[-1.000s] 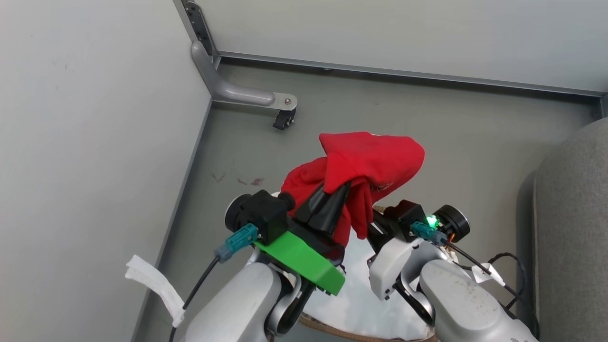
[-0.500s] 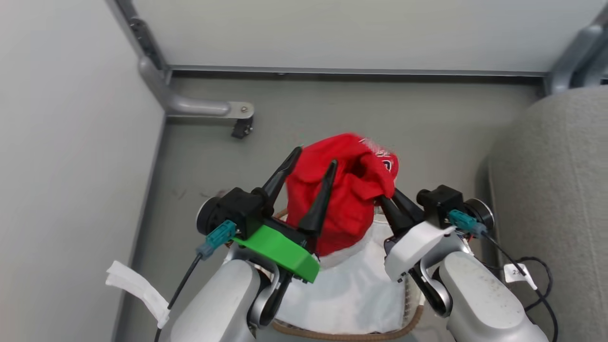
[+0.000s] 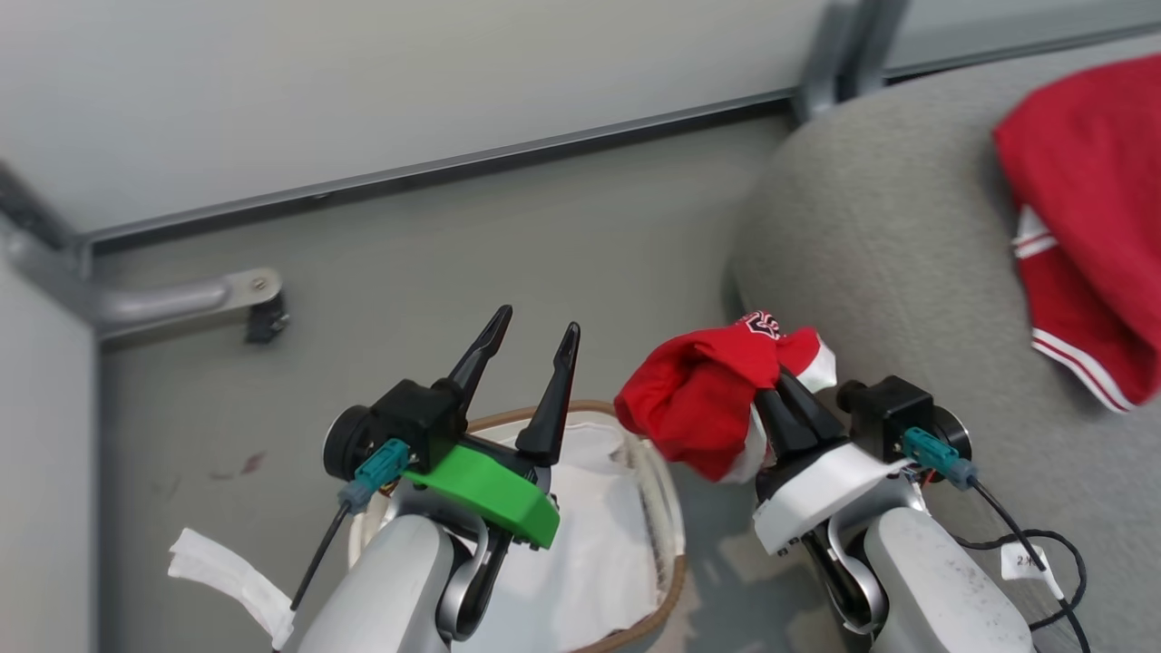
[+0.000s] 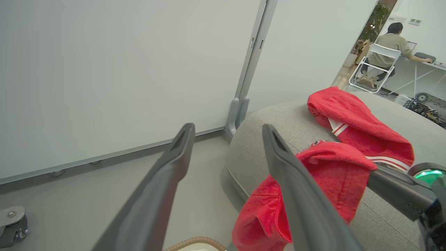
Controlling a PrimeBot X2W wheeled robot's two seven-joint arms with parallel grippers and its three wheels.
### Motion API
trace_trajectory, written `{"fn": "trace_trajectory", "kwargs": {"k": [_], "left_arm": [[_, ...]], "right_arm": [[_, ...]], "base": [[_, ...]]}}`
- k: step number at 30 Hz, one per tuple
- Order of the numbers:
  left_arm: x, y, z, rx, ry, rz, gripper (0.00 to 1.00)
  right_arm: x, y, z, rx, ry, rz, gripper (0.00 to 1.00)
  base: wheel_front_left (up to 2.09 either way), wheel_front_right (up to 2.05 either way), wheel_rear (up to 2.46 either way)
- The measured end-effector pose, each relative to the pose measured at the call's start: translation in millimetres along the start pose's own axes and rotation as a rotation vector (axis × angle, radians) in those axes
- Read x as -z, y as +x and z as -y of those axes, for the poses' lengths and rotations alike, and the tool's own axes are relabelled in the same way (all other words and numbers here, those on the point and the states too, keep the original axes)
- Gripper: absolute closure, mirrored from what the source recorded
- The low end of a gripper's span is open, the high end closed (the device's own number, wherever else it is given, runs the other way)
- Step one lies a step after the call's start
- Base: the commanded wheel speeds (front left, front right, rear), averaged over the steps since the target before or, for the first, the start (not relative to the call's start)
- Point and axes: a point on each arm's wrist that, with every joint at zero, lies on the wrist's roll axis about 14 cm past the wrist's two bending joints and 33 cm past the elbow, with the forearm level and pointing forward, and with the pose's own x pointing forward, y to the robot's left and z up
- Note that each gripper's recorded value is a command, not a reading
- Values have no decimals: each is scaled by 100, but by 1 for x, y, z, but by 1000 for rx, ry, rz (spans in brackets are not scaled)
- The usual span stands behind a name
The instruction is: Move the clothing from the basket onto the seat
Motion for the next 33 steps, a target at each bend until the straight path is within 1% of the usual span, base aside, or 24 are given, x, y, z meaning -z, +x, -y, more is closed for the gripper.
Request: {"fn": "trace_trajectory", "kwargs": {"k": [4,8,13,17,21,24,28,31,33], "left_arm": [[14,13,23,72,-21,-31,0],[23,25,45,141,-34,-49,0],[35,36,78,243,-48,-73,0],[43,43,100,310,-54,-90,0],[55,49,113,364,-58,-110,0],[60,56,116,387,-66,-113,0],[68,62,110,390,-76,-121,0],[71,68,97,382,-69,-113,0],[79,73,82,364,-77,-119,0]], "right_arm": [[-18,-25,36,119,-18,46,100],[-37,-48,63,212,-59,90,100],[-72,-75,96,311,-177,153,100],[-128,-92,131,377,-329,243,100],[-213,-96,160,411,-574,356,100],[-264,-97,173,437,-725,410,100],[-313,-93,189,473,-887,442,100],[-330,-80,205,501,-959,426,100],[-323,-60,228,528,-961,376,100]], "base": [[0,0,0],[0,0,0],[0,0,0],[0,0,0],[0,0,0],[0,0,0],[0,0,0],[0,0,0],[0,0,0]]}}
